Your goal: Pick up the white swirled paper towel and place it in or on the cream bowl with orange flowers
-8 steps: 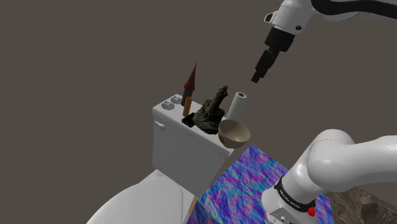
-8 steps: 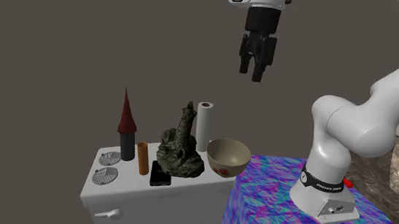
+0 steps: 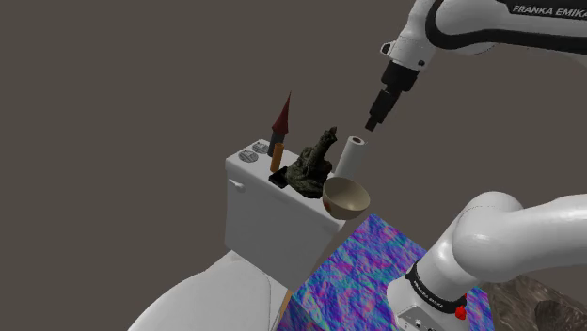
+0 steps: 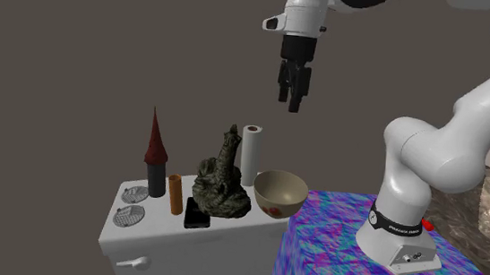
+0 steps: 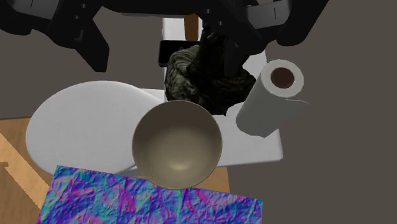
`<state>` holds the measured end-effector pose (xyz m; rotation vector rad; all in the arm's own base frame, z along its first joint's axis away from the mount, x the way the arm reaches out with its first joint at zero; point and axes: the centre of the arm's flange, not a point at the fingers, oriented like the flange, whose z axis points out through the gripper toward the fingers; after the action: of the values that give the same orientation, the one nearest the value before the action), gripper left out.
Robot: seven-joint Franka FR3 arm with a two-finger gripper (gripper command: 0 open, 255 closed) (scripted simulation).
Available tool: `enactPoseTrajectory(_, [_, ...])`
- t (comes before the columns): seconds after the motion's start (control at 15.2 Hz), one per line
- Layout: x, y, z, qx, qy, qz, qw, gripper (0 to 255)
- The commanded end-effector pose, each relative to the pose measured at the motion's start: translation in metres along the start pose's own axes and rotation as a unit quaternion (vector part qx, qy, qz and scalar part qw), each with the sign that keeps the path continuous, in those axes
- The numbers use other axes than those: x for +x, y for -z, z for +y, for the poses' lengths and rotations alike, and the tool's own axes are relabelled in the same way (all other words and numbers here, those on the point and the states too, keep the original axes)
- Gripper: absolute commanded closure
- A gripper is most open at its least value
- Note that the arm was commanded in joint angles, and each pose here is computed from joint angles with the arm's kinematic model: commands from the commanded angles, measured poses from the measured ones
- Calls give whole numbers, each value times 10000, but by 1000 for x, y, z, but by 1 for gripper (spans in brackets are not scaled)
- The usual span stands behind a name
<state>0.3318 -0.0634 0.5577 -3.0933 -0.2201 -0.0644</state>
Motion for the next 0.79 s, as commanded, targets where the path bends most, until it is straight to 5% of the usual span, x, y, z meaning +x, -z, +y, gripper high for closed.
enactPoseTrajectory(0.0, [6,-15,20,0,-11,-32,10000,0])
enactPoseTrajectory(0.73, [35,-102,135,15,-101,-225,9997,0])
